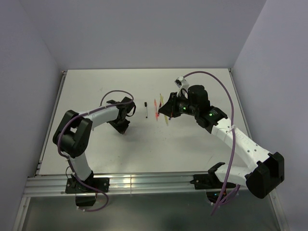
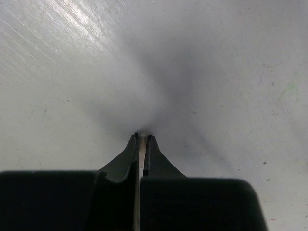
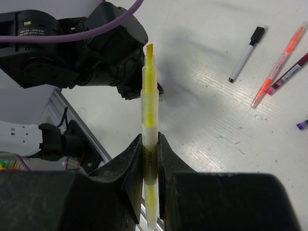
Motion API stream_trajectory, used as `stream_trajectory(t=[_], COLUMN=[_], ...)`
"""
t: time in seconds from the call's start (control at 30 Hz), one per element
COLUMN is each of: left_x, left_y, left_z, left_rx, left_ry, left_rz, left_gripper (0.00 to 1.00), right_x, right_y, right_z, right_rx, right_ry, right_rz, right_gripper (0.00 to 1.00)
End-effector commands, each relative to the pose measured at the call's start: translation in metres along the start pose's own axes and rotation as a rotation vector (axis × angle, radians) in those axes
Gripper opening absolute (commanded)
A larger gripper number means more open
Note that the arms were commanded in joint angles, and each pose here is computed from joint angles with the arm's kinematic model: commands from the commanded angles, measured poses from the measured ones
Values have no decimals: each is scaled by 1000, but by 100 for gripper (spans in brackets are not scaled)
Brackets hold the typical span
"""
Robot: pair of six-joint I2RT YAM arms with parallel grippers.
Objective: Insert the pens into the pen caps
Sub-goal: Insert the pen cap onto the pen.
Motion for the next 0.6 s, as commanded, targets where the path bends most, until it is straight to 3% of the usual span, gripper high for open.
stream_trajectory(t=[0.0, 0.3, 0.57], left_x=[36, -48, -166], left_y=[-2, -48, -82], left_z=[-21, 13, 64], left_rx=[14, 64, 136], left_ry=[57, -5, -153], left_rz=[-7, -366, -832], left_gripper=[0, 0, 0], right_x=[-3, 4, 8], right_y=[5, 7, 17], right_z=[9, 3, -1], right_rx=[-29, -29, -28], right_ry=[-34, 0, 21], right_rz=[26, 56, 147], right_gripper=[0, 0, 0])
Point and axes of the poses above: each gripper's point midway between its finger pads, its own x axis out along the fingers, its own y axis along the line the jaws close on, z = x × y, the point moved 6 cm from there along -x, back along the fingers, and after that the axes turned 1 degree about x, right-handed, at the moved point
